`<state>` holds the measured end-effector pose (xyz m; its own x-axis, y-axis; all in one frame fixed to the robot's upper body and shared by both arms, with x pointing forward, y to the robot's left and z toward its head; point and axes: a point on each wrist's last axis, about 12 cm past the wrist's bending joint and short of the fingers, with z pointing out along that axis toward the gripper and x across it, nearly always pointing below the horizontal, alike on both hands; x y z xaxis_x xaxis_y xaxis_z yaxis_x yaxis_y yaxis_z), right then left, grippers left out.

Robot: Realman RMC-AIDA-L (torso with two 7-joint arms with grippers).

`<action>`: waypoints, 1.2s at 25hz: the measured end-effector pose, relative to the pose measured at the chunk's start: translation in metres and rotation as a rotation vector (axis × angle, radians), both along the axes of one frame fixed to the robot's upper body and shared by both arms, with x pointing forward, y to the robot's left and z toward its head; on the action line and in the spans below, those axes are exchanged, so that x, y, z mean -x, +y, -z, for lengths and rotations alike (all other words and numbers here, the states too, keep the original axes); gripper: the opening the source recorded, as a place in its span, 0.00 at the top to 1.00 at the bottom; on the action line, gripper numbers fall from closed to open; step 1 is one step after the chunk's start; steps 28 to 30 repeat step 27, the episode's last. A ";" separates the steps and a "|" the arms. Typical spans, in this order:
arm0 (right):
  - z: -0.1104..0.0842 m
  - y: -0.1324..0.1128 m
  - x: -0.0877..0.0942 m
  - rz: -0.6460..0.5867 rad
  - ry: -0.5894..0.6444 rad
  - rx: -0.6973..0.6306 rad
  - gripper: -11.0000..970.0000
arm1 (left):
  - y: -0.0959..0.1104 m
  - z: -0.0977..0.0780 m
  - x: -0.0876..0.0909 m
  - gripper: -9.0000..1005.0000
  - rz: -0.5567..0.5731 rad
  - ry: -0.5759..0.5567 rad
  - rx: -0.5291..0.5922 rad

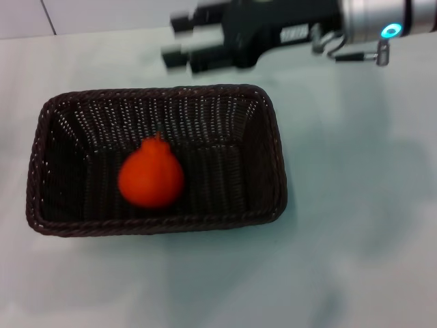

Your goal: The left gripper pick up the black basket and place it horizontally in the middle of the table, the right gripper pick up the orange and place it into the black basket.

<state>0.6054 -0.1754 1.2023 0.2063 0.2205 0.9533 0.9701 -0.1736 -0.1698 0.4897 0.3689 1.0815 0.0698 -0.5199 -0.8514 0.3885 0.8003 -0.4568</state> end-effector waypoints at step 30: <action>0.115 -0.166 0.065 1.410 -0.422 -0.772 0.26 | -0.013 0.023 0.030 0.11 -0.424 -0.223 -0.113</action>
